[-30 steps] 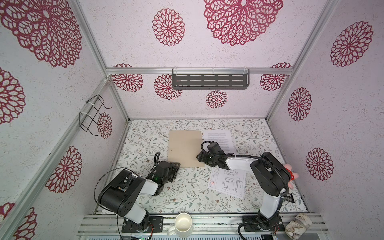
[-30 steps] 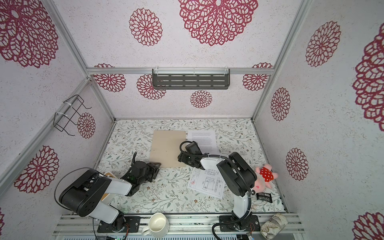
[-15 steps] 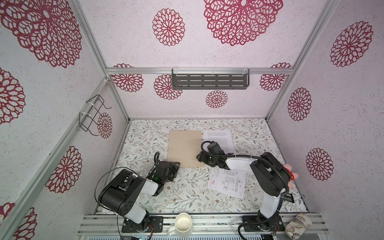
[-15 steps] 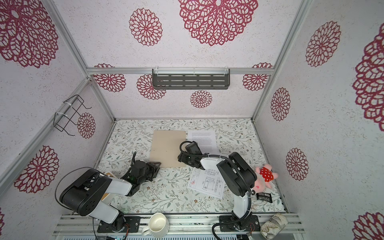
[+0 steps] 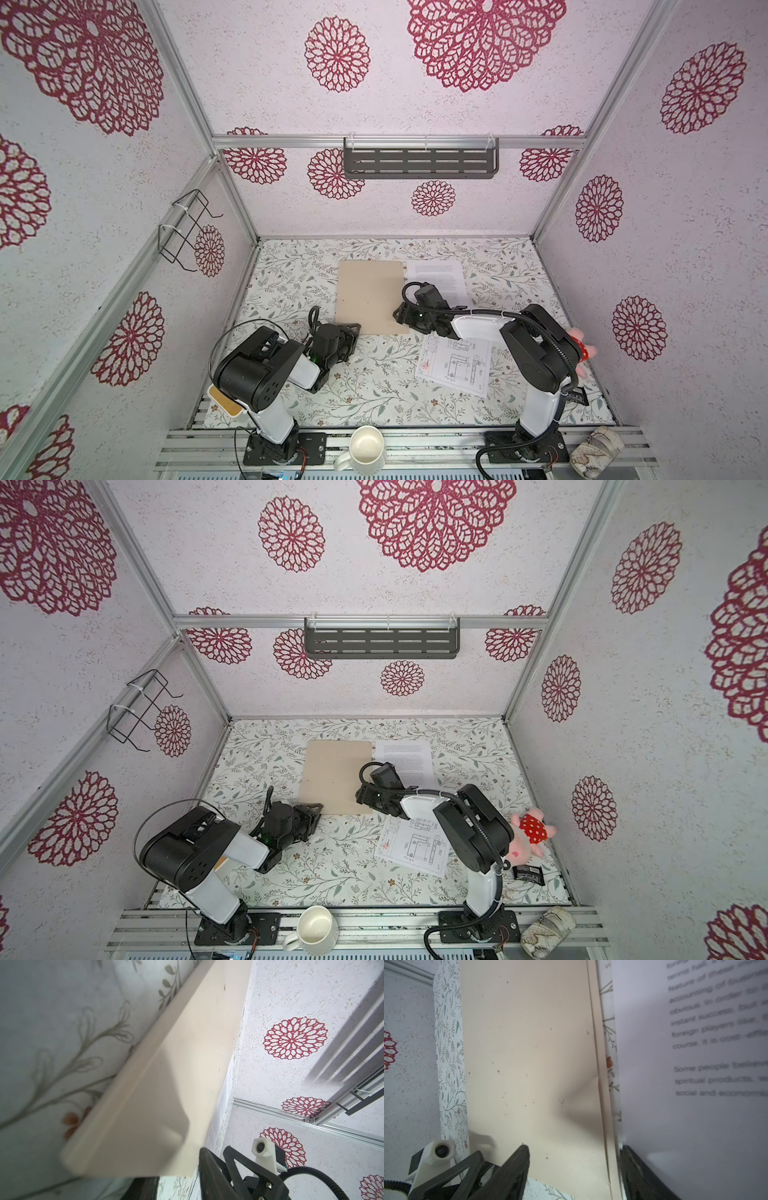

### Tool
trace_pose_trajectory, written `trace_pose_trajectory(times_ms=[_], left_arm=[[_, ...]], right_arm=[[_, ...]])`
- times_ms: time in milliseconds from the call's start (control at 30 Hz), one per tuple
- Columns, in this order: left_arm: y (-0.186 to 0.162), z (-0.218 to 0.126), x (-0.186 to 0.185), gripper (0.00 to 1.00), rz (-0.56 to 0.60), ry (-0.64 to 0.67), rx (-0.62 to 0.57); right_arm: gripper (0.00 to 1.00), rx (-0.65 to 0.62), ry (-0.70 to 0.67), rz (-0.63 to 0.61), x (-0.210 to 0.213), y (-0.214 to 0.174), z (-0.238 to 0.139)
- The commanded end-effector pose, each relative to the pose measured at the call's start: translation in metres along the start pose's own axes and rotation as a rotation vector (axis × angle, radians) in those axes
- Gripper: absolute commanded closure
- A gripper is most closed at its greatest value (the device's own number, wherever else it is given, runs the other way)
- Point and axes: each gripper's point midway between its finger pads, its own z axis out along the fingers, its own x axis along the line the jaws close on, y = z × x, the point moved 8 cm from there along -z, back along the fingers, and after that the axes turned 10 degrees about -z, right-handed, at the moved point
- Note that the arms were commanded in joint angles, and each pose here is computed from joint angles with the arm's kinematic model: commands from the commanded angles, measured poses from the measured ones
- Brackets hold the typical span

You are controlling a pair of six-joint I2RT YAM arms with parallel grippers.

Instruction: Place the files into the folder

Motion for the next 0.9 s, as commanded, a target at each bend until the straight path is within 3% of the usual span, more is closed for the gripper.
trace_pose_trajectory(times_ms=[0, 167, 633, 867], left_arm=[[0.000, -0.001, -0.002, 0.66, -0.004, -0.034, -0.017], [0.000, 0.001, -0.004, 0.71, -0.006, -0.058, -0.017], [0.002, 0.001, 0.002, 0.99, -0.065, -0.191, 0.001], [0.002, -0.003, -0.003, 1.00, -0.055, -0.214, -0.008]], right_arm=[[0.28, 0.038, -0.036, 0.008, -0.007, -0.011, -0.001], [0.29, 0.034, -0.027, 0.007, -0.005, -0.010, -0.001], [0.27, -0.014, 0.040, 0.004, 0.009, 0.004, -0.013], [0.27, -0.046, 0.069, 0.012, 0.009, 0.009, -0.022]])
